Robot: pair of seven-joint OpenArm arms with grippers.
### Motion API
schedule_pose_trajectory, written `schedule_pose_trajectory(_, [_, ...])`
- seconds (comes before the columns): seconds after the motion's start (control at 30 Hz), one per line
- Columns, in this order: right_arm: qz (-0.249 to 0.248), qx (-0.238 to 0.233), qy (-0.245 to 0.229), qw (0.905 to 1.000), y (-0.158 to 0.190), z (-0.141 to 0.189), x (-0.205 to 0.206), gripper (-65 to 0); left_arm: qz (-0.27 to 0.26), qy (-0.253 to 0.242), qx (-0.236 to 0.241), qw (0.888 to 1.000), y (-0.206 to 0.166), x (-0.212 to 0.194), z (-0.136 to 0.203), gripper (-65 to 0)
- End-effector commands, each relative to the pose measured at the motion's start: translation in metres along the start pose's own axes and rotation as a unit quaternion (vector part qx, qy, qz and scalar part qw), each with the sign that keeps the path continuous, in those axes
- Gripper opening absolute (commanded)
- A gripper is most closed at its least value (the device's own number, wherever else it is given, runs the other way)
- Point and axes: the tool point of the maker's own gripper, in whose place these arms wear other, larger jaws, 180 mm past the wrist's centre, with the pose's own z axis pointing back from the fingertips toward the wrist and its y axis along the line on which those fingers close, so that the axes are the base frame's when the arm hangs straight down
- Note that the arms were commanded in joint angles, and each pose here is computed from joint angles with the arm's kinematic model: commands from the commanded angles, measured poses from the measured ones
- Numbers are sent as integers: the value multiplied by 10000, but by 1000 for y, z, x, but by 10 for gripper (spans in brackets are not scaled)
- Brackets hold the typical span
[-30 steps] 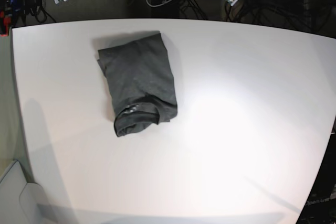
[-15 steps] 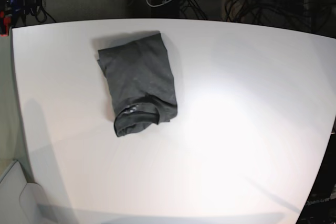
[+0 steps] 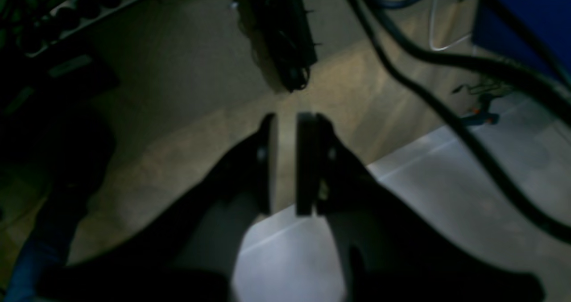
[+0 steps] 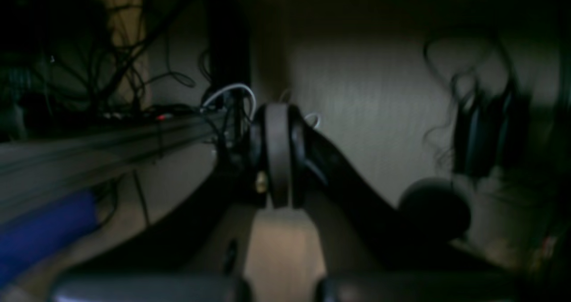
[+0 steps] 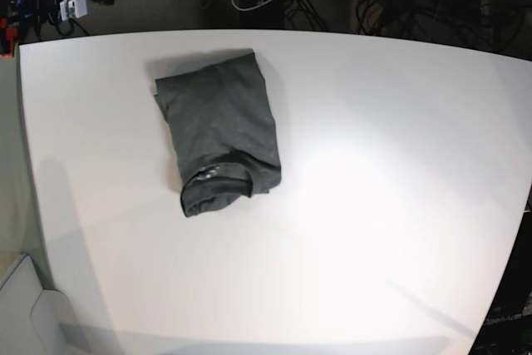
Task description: Layout the t-shirt on the table in an organized manner, then fold the t-shirt properly
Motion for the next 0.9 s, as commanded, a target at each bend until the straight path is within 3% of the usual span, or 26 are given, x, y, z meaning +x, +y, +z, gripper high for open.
schedule_pose_trajectory(0.0, [241, -136, -278, 9992, -10, 9, 25, -650, -19, 43, -45, 10000, -1, -6, 3, -580])
schedule_pose_trajectory(0.17, [833, -303, -626, 9941, -8, 5, 100, -650, -7, 46, -45, 10000, -1, -7, 3, -581])
schedule_pose_trajectory(0.37, [899, -353, -752, 9925, -11, -14, 145, -650, 37, 29, -68, 10000, -3, -8, 2, -581])
schedule_pose_trajectory(0.87, [1505, 871, -691, 9823, 85, -46, 154, -650, 79, 50, -92, 9999, -7, -14, 2, -581])
